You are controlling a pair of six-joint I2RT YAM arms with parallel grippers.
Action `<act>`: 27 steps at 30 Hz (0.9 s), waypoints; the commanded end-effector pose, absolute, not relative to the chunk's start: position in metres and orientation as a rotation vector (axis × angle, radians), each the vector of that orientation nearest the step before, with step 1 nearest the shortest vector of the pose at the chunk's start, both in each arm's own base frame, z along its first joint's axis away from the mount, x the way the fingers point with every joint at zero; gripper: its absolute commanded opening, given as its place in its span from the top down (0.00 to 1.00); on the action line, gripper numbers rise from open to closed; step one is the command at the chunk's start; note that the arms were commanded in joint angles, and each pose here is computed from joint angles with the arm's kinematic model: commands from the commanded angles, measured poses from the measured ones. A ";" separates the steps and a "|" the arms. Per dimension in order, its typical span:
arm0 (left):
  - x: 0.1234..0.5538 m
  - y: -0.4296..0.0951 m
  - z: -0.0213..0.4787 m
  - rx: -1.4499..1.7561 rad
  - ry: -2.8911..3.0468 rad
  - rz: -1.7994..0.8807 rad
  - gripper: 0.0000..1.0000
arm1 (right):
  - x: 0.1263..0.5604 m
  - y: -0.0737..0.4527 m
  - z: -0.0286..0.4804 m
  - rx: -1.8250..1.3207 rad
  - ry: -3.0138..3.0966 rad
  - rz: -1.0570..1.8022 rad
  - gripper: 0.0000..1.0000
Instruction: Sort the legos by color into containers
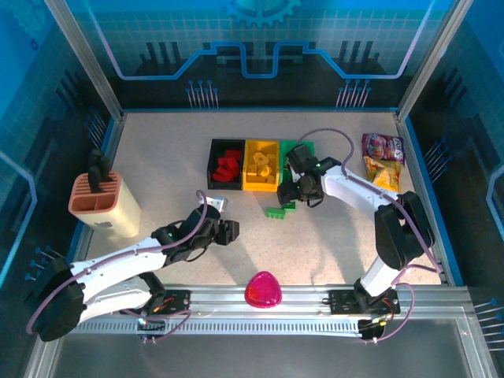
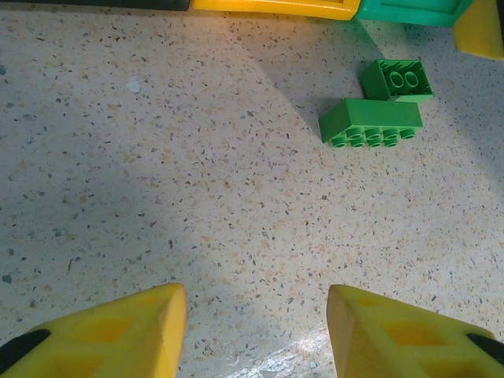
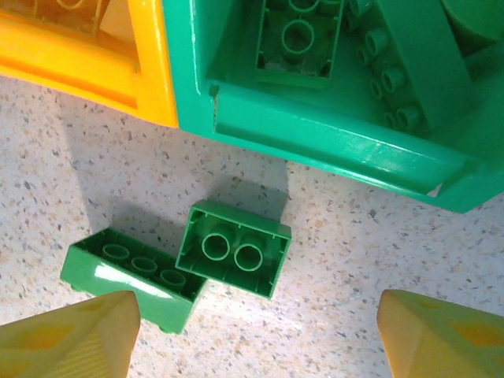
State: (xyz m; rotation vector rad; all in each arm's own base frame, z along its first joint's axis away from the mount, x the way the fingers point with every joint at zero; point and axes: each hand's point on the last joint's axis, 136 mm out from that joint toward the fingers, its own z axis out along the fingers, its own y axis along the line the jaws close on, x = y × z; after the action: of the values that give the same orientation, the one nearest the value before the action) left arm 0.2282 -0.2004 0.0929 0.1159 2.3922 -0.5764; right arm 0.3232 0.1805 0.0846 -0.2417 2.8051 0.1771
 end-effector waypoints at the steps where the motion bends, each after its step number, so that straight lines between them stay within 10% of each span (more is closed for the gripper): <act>1: 0.225 -0.198 0.088 0.124 2.404 -0.560 0.49 | 0.324 0.182 0.073 -0.102 2.812 0.166 0.20; 27: 0.221 -0.192 0.077 0.102 2.416 -0.538 0.50 | 0.317 0.198 0.015 -0.058 2.914 0.076 0.43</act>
State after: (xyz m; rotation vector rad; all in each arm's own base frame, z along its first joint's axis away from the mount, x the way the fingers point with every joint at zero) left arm 0.2215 -0.1929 0.0768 0.1147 2.4265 -0.5461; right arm 0.3238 0.1980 0.0258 -0.0466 2.8889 0.1262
